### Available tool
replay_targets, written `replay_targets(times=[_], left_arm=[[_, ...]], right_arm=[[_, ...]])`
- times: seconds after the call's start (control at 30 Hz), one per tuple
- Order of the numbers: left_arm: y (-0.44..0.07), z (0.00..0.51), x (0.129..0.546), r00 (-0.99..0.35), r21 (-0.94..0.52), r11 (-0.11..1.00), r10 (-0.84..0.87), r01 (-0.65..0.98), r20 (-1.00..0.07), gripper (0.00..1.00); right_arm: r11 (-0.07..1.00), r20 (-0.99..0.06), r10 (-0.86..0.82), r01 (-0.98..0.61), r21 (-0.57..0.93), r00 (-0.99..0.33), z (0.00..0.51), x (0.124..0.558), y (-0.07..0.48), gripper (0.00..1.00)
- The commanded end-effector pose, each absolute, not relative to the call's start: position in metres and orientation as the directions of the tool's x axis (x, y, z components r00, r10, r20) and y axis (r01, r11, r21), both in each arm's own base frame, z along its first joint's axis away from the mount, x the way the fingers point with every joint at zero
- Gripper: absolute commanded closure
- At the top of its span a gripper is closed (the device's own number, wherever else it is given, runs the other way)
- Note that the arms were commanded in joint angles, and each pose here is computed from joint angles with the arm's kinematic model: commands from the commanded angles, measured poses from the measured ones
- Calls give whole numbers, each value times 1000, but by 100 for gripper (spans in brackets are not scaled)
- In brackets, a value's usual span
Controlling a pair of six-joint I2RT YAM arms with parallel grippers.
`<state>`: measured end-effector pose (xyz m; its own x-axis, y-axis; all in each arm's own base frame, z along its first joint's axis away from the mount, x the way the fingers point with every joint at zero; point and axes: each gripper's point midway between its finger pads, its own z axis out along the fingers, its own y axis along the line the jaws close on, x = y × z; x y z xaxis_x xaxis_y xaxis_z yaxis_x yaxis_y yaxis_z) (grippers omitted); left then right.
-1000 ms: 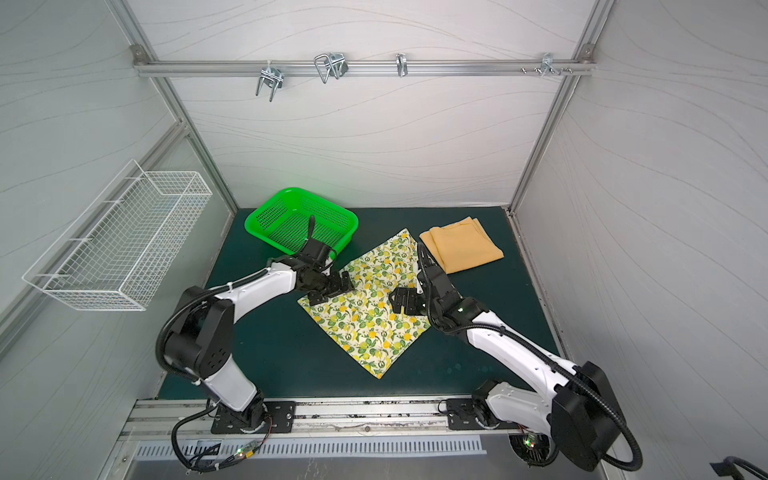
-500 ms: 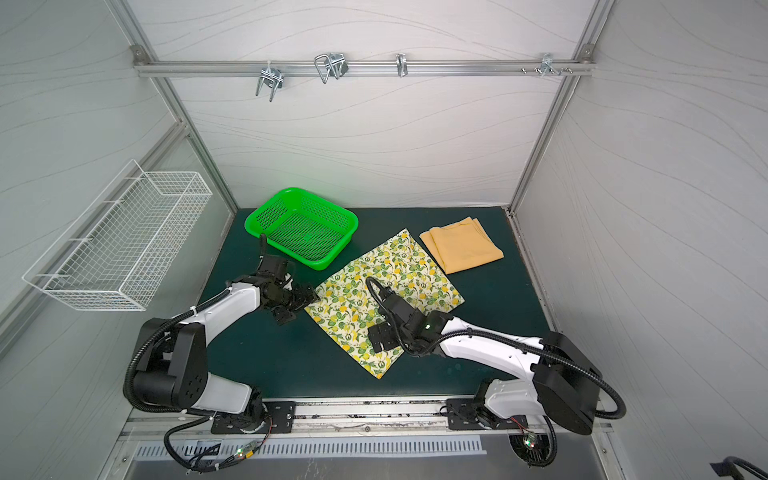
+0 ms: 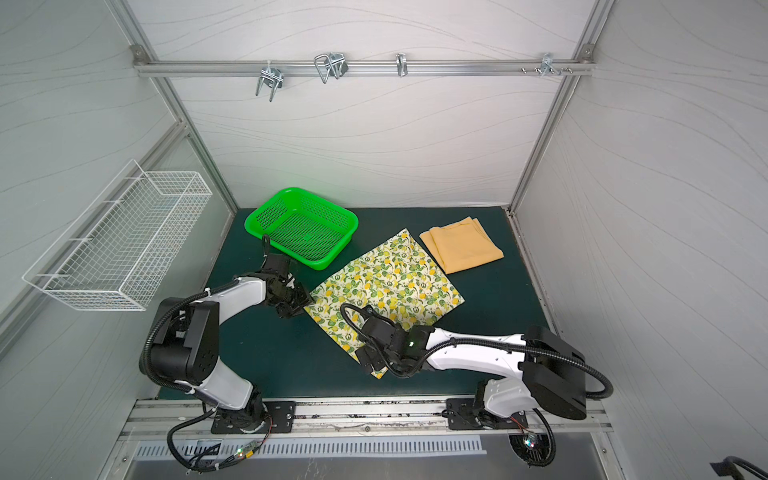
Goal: Fold and stack the skirts
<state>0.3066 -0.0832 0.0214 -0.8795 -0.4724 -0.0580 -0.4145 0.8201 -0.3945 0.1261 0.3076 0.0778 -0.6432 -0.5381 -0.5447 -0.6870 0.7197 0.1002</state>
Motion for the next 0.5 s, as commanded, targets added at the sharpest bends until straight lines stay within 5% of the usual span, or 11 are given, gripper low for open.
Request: replay_targets(times=[0.0,0.03,0.47], left_arm=[[-80,16,306,-879,-379,824,-474,-420,-55,89],[-80,17,307,-878,-377,824,-475,-422,-56,100],[-90,82,337,-874,-463,808,-469,-366,-128,100]], right_arm=[[701,-542,-586,-712,35,-603,76,122,310,1],[690,-538,-600,-723,27,-593,73,118,311,1],[613,-481,-710,-787,-65,-514,37,92,325,7]])
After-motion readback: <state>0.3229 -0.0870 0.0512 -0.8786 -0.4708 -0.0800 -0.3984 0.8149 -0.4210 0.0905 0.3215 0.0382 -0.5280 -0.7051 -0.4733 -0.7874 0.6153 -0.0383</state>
